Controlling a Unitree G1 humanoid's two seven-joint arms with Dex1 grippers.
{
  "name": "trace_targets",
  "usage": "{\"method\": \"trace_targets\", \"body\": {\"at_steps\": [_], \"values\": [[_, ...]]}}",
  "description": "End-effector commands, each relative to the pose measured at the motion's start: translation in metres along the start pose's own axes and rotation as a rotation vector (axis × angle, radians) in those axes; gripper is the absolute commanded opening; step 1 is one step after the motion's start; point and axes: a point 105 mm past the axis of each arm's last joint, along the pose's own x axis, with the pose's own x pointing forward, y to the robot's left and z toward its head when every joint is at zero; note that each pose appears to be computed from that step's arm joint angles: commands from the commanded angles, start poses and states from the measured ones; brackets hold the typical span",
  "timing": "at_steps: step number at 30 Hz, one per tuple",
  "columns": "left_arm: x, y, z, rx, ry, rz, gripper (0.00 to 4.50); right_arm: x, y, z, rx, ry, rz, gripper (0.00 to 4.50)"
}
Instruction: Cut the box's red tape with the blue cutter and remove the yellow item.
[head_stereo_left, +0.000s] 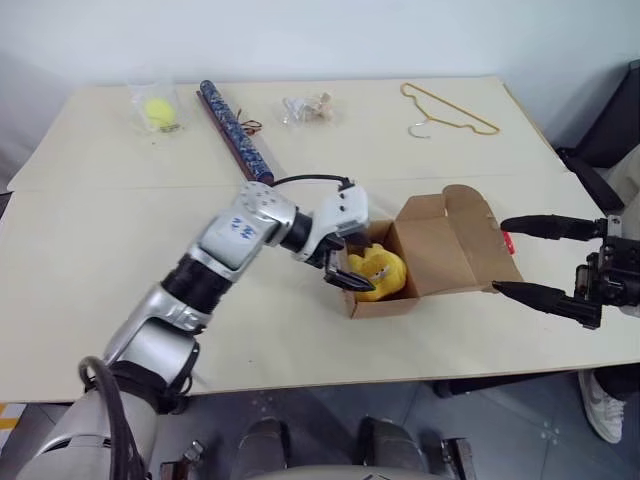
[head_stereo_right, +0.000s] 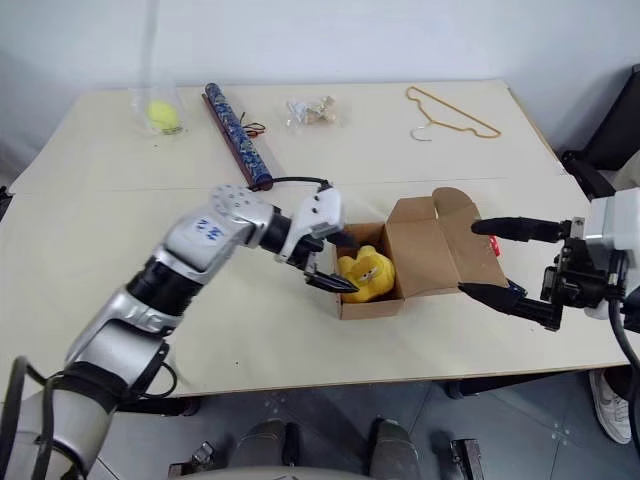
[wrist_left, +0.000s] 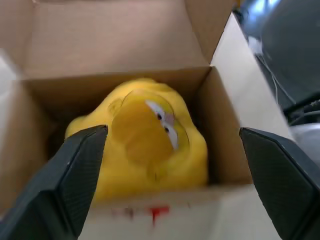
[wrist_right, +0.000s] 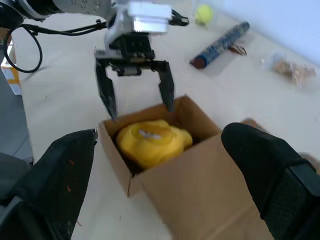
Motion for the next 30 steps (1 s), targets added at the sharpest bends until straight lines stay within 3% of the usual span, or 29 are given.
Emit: {"method": "trace_targets", "body": {"at_steps": [1, 2, 5, 9, 17, 19, 25, 27, 30], "values": [[0.017, 0.0, 0.013, 0.087, 0.0, -0.018, 4.49, -0.005, 0.006, 0.011, -0.04, 0.002, -0.019, 4.5], [0.021, -0.002, 0.011, 0.092, 0.011, -0.033, 4.49, -0.006, 0.007, 0.01, -0.035, 0.002, -0.028, 4.5], [0.028, -0.005, -0.005, 0.137, 0.088, -0.068, 3.88, -0.006, 0.008, 0.009, -0.03, -0.004, -0.048, 4.5], [0.029, 0.001, -0.003, 0.134, 0.063, -0.058, 2.66, -0.005, 0.009, 0.007, -0.028, -0.013, -0.069, 4.5], [0.02, 0.014, 0.038, 0.08, -0.205, -0.022, 0.56, -0.005, 0.006, 0.004, -0.041, -0.017, -0.113, 4.5], [0.012, 0.021, 0.051, 0.035, -0.33, 0.007, 0.17, -0.005, 0.005, 0.004, -0.044, -0.025, -0.126, 4.5], [-0.027, 0.045, 0.079, -0.034, -0.71, 0.159, 0.06, 0.0, 0.007, -0.001, -0.04, -0.058, -0.152, 4.5], [-0.052, 0.05, 0.074, -0.045, -0.811, 0.206, 0.06, 0.003, 0.006, 0.0, -0.046, -0.084, -0.154, 4.5], [-0.081, 0.055, 0.059, -0.025, -0.846, 0.303, 0.06, 0.009, 0.005, 0.002, -0.051, -0.117, -0.15, 4.5]]}}
